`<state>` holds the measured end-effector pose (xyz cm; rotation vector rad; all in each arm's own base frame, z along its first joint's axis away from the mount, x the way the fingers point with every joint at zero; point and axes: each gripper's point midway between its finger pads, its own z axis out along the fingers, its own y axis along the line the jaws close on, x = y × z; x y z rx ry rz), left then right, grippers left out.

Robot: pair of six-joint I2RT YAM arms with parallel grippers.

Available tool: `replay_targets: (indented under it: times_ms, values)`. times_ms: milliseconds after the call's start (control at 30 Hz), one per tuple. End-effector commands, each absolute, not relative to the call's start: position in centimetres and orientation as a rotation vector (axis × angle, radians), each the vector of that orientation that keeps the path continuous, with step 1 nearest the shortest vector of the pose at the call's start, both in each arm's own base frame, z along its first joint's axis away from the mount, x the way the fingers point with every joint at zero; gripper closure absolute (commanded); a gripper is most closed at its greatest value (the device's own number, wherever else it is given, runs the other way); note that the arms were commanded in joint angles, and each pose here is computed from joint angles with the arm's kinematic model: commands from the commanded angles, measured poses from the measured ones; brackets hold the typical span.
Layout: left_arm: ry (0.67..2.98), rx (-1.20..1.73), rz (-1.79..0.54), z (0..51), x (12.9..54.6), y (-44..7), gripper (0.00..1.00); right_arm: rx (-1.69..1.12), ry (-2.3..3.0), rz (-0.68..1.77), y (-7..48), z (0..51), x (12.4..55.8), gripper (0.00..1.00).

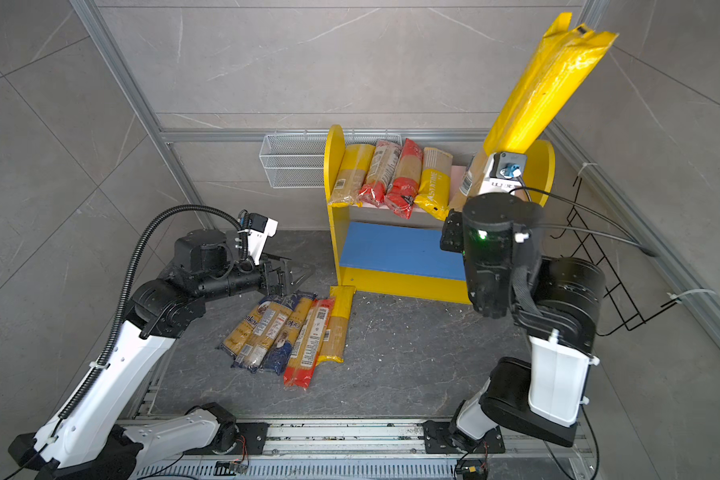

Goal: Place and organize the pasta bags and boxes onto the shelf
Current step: 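Lift the yellow-banded bag and swing it up toward the pink shelf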

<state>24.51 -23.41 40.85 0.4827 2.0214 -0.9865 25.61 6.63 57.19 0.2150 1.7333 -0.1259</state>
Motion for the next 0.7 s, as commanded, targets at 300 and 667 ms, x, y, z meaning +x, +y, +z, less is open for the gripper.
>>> replay_targets:
  times_ms: [300, 667]
  values:
    - [1.942, 0.505, -0.959, 43.0, 25.8, -23.8, 0.0, 0.287, 1.788, -0.164, 2.6, 56.2, 28.6, 1.0]
    - [1.962, 0.525, -0.914, 42.6, 27.6, -24.6, 0.0, 0.349, 1.832, -0.221, -1.4, 54.9, 31.9, 1.0]
